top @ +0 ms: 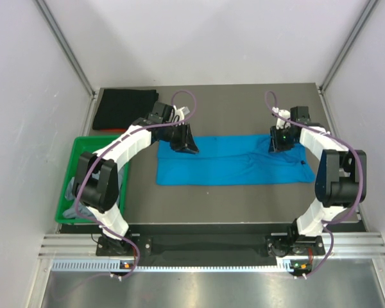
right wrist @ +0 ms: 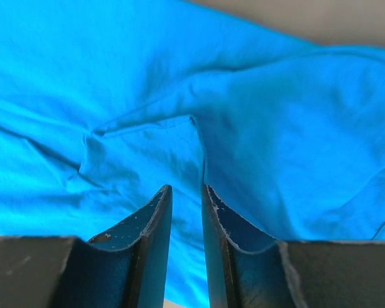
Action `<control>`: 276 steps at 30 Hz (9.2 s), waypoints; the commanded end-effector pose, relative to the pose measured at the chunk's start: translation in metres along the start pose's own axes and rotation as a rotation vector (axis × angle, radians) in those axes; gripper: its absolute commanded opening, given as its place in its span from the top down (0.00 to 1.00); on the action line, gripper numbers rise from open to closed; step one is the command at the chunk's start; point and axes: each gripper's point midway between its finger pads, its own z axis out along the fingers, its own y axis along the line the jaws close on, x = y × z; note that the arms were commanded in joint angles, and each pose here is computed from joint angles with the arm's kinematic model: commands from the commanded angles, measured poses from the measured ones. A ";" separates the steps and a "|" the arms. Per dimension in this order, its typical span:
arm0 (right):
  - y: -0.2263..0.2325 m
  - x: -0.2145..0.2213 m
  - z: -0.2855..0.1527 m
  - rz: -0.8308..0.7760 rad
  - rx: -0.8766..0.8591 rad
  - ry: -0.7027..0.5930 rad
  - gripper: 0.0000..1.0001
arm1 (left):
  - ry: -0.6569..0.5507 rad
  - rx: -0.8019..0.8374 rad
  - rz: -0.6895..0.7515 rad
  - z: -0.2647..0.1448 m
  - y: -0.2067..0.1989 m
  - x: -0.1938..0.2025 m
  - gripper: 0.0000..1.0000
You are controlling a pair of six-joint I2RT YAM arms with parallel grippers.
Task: Fold and stack the t-shirts
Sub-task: Fold the tshirt
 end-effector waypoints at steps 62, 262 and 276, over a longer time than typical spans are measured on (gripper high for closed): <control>0.023 -0.006 -0.004 -0.131 0.200 0.067 1.00 | -0.052 0.076 0.059 -0.013 -0.026 -0.008 0.70; -0.178 -0.071 -0.012 0.822 0.110 -0.492 0.66 | -0.164 -0.364 -0.339 0.004 0.172 -0.117 0.67; -0.076 -0.055 -0.069 0.529 0.167 -0.315 0.48 | -0.148 -0.141 -0.177 -0.024 0.070 -0.074 0.65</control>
